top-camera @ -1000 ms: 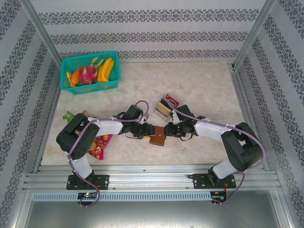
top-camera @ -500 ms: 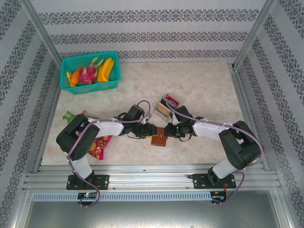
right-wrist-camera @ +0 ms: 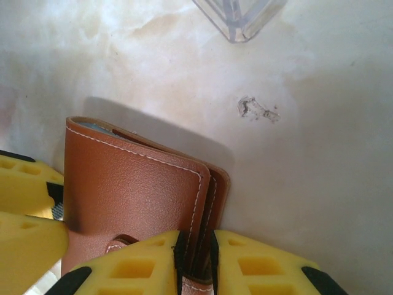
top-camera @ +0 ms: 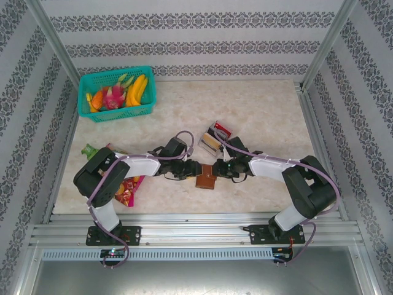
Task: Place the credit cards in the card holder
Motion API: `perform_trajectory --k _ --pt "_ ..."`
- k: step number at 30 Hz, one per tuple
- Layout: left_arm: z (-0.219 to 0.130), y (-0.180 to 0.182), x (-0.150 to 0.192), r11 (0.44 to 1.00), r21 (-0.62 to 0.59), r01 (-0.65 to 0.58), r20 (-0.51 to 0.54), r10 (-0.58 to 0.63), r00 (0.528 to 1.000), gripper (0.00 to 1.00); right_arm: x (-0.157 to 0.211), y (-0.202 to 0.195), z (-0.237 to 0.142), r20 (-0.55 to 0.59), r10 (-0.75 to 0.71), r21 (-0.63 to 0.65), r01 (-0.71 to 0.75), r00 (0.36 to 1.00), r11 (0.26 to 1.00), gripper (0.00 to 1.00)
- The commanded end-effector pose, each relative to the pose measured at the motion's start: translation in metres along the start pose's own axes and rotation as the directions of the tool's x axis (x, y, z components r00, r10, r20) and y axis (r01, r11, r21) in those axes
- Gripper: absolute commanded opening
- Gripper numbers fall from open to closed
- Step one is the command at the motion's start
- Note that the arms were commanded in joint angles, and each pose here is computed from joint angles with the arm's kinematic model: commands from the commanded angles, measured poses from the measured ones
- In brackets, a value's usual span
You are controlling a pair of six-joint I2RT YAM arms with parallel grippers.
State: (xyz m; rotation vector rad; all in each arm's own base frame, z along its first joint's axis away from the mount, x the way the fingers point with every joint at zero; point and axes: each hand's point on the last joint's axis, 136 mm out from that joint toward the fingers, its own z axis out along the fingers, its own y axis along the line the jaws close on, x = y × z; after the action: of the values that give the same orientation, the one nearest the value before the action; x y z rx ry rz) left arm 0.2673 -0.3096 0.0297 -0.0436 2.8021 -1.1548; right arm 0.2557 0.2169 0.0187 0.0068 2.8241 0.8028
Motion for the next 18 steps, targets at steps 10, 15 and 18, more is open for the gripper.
perform_trajectory --k 10,15,18 --pt "0.001 -0.037 0.001 0.983 0.185 0.001 0.024 -0.005 1.0 0.18 0.005 -0.013 0.003 -0.03 0.038 0.1 -0.035 0.999 0.994 0.26" --pt "-0.011 -0.046 -0.002 0.98 0.198 -0.022 0.059 0.01 0.998 0.11 -0.006 -0.008 -0.02 0.034 0.035 0.167 -0.04 0.999 0.985 0.31" --pt "-0.016 -0.051 -0.004 0.978 0.205 -0.031 0.071 0.016 0.997 0.08 -0.011 -0.001 -0.037 0.077 -0.02 0.239 0.001 0.997 0.971 0.37"
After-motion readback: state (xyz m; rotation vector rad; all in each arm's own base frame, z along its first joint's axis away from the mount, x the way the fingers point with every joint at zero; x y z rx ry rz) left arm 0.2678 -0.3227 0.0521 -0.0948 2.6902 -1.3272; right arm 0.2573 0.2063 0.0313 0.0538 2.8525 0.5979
